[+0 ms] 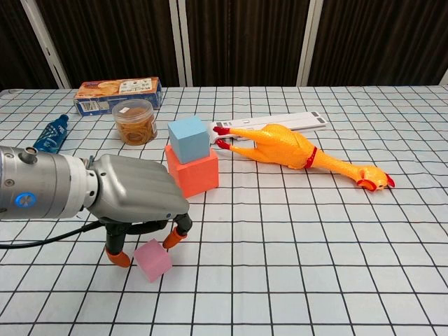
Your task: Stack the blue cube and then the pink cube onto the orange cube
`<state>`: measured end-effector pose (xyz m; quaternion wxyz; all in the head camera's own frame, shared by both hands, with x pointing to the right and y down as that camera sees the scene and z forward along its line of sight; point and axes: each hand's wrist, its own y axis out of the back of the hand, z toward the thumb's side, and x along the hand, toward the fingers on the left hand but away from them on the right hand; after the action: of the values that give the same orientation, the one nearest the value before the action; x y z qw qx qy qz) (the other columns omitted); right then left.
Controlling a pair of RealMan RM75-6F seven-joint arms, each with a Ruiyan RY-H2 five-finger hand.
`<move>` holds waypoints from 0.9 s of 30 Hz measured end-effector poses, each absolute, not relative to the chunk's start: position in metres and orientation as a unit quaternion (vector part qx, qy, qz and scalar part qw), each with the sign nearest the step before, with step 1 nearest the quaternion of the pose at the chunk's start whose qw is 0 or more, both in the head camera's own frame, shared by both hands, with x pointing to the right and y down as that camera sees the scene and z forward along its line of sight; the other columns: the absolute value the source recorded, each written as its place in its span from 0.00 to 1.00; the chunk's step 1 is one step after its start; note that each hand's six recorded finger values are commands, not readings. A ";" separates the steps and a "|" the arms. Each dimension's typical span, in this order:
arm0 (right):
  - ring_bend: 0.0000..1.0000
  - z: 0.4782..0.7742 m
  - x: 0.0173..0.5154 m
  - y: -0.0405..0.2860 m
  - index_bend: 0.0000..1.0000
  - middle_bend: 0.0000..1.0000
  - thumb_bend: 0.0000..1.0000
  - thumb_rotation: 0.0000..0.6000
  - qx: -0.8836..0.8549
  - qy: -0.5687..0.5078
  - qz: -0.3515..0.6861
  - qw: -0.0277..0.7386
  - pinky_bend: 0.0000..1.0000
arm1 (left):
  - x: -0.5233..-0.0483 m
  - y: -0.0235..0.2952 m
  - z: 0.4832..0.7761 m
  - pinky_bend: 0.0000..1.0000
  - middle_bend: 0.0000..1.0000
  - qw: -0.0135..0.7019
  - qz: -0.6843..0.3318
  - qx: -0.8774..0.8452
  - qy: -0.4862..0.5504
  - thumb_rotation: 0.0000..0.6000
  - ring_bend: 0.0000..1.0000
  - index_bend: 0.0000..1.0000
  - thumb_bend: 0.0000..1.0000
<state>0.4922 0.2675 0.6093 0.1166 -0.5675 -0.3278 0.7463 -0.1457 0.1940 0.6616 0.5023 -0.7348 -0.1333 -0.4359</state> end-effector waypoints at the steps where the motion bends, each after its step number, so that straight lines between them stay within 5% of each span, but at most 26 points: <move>1: 0.24 0.609 0.492 0.268 0.21 0.07 0.12 1.00 -0.568 -0.328 0.746 0.116 0.26 | -0.146 0.194 0.662 0.99 0.77 0.503 -0.436 -0.734 -0.134 1.00 0.78 0.43 0.22; 16: 0.24 0.611 0.492 0.267 0.21 0.07 0.12 1.00 -0.569 -0.327 0.746 0.114 0.26 | -0.146 0.195 0.666 0.99 0.77 0.503 -0.437 -0.733 -0.136 1.00 0.78 0.45 0.28; 27: 0.24 0.610 0.492 0.267 0.21 0.07 0.12 1.00 -0.570 -0.329 0.745 0.113 0.26 | -0.142 0.194 0.664 0.99 0.78 0.507 -0.433 -0.734 -0.129 1.00 0.79 0.57 0.32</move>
<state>0.4921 0.2675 0.6103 0.1126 -0.5696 -0.3288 0.7448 -0.1422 0.1940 0.6644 0.5066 -0.7343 -0.1288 -0.4330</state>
